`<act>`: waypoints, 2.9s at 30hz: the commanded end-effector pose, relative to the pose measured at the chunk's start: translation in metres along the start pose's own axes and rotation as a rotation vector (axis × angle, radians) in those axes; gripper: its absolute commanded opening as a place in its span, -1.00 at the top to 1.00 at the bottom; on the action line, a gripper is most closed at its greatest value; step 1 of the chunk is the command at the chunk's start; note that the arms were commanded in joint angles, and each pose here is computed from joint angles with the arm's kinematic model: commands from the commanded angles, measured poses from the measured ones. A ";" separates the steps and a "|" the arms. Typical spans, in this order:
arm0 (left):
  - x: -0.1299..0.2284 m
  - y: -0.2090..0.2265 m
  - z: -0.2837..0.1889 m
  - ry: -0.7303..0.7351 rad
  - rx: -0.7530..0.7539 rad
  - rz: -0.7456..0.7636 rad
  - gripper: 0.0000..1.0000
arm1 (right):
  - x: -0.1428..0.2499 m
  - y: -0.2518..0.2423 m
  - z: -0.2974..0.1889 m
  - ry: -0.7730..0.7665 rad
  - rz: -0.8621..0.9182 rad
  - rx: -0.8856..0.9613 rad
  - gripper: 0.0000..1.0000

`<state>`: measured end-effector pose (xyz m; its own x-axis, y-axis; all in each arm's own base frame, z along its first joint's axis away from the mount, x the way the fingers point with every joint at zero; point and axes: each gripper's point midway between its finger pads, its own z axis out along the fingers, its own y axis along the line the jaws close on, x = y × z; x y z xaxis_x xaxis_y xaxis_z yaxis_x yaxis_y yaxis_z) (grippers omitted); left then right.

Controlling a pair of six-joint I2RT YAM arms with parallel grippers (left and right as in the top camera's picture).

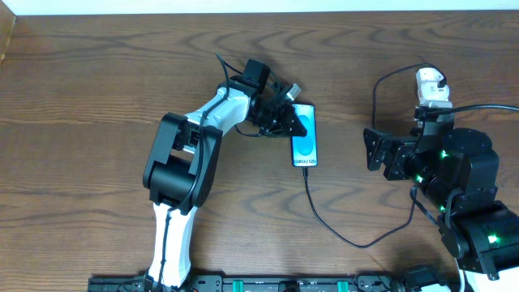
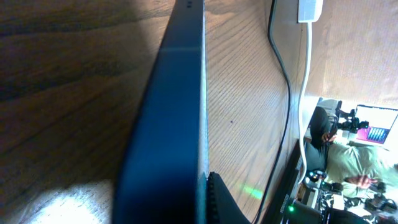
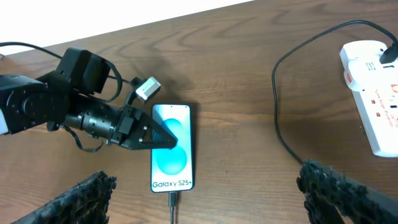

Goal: Plug charger to phone and switch on socket
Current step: 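Lower the plugged-in phone flat onto the table with the left gripper, then open the left gripper and pull the left arm back from the phone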

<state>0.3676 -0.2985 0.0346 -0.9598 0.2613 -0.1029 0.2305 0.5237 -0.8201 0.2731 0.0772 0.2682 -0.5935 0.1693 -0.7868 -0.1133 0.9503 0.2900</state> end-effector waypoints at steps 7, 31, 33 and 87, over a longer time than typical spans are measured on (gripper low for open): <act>-0.003 0.003 0.000 -0.006 -0.024 0.029 0.84 | -0.006 -0.001 -0.003 -0.017 0.017 0.007 -0.88; -0.002 0.002 0.003 -0.003 -0.027 0.034 0.82 | -0.010 0.001 -0.003 -0.035 0.030 0.001 -0.89; -0.002 0.002 0.003 -0.003 -0.027 0.034 0.67 | -0.010 0.000 -0.003 -0.034 0.030 0.001 -0.89; -0.002 0.008 -0.020 -0.018 -0.036 -0.027 -0.61 | 0.005 0.008 0.018 0.067 0.045 -0.048 -0.99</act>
<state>0.3658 -0.2865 0.0312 -0.9679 0.2449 -0.0561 0.1863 0.5497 -0.8144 0.2821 0.0873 0.2542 -0.6452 0.1846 -0.7414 -0.1132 0.9366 0.3317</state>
